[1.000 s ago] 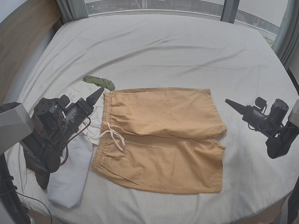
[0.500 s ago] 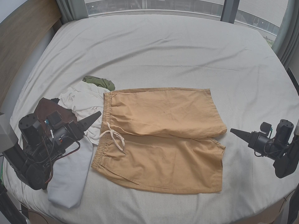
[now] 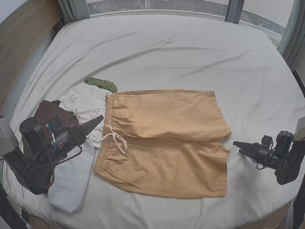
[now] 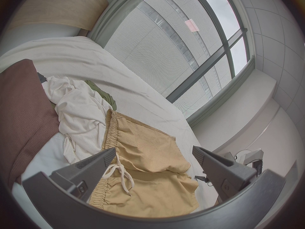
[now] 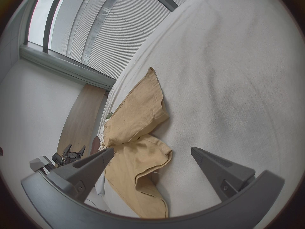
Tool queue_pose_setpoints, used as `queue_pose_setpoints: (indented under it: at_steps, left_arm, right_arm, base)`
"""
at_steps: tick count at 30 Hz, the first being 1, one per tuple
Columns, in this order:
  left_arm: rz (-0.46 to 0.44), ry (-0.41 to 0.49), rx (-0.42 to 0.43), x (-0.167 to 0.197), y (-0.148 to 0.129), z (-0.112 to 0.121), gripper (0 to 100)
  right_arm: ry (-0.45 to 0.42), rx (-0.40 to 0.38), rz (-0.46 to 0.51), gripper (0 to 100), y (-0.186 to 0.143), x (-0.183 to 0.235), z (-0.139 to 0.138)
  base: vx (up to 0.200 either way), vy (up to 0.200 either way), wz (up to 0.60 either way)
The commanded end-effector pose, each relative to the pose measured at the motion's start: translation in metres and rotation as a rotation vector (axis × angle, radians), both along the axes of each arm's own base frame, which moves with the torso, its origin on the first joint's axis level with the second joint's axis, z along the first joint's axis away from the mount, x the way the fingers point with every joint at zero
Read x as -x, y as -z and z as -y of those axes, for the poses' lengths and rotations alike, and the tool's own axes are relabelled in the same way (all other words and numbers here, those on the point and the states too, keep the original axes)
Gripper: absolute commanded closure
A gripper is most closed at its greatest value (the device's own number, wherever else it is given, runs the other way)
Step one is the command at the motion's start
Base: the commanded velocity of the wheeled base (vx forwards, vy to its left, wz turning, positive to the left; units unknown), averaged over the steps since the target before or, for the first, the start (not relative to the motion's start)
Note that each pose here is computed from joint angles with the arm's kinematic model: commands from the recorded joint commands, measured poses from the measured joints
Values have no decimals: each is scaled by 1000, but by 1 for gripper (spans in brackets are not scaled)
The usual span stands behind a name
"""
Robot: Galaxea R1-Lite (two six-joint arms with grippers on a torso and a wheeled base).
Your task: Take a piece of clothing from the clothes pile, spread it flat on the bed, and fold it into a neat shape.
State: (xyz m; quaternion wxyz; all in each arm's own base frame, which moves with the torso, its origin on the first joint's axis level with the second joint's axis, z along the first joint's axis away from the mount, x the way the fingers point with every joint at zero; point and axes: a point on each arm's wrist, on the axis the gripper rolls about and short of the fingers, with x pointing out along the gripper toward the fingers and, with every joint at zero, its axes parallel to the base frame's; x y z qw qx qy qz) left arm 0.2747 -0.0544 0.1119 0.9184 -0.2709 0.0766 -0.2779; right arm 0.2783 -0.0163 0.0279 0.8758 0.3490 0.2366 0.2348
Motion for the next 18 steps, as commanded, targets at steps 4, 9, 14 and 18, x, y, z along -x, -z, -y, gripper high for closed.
queue_pose_setpoints:
  at_steps: [4,9,14,18]
  left_arm:
    - [-6,0,-1,-1,2,0,0]
    - [-8,1,-3,0,2,0,0]
    - [-10,1,-3,0,3,0,0]
    - [-10,3,-3,0,3,1,0]
  right_arm:
    - [-23,-20,-41,0,9,-4,-9]
    - [-32,-44,-81,0,20,-10,-15]
    - [0,-52,-95,0,23,-15,-18]
    - [-5,-51,-86,0,23,-18,-22]
  base:
    - [0,0,0]
    - [0,0,0]
    - [0,0,0]
    - [0,0,0]
